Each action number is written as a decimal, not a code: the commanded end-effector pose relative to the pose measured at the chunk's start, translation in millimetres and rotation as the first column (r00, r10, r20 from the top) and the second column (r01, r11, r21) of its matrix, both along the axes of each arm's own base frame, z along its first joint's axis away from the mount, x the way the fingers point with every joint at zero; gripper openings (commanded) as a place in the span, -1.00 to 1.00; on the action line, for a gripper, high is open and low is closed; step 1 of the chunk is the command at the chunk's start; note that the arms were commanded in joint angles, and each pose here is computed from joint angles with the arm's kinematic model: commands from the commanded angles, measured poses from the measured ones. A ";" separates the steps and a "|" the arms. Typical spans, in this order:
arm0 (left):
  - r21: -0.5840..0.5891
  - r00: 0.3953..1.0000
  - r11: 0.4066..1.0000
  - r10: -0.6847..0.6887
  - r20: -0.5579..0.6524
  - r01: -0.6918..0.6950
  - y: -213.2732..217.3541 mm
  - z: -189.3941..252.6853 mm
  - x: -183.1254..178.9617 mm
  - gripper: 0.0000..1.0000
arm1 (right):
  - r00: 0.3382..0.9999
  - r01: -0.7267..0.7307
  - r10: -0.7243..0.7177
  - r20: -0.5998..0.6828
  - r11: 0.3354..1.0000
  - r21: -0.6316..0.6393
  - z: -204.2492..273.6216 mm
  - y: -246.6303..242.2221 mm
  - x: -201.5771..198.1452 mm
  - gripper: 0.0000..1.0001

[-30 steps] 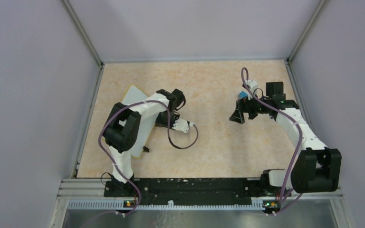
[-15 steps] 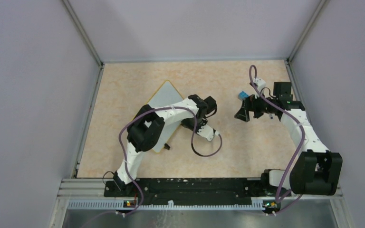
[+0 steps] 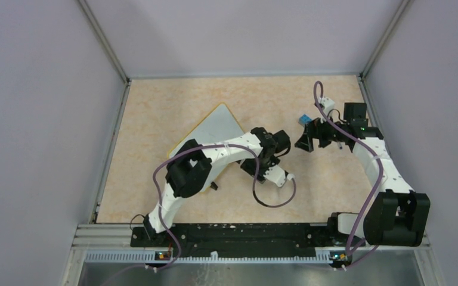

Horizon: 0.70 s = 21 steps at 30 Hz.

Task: Write a sentence on the whiteboard
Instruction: Move the whiteboard to the center of the board, then pick up the whiteboard marker from the center of the board.

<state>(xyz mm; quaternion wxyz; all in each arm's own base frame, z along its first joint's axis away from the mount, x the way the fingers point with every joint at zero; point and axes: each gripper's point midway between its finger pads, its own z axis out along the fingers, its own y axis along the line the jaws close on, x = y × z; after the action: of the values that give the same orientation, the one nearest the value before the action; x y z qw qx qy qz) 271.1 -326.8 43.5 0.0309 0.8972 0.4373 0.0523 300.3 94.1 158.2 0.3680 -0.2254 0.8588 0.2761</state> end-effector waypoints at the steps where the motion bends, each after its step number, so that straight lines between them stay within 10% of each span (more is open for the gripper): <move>1: -0.199 0.997 0.978 0.058 -0.042 -0.065 -20.2 58.4 -13.0 0.55 | 0.993 0.036 -0.036 0.109 0.999 0.000 31.5 -4.9 16.2 0.92; 11: -0.593 0.908 0.688 0.335 -0.252 -0.418 -19.0 174.3 0.3 0.98 | 0.990 0.085 -0.088 0.113 0.996 0.038 41.2 -3.3 31.6 0.86; 21: -0.778 0.592 -0.028 0.631 -0.501 -0.627 86.1 274.4 80.6 0.97 | 0.996 -0.039 0.050 0.067 0.989 -0.145 8.7 35.6 22.1 0.78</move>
<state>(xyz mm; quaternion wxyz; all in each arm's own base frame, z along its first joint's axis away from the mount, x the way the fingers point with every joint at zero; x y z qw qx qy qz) 351.0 -251.8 268.4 0.4028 0.5367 0.7223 -0.1672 307.4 134.3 164.7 0.3722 -0.2650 0.8521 0.2552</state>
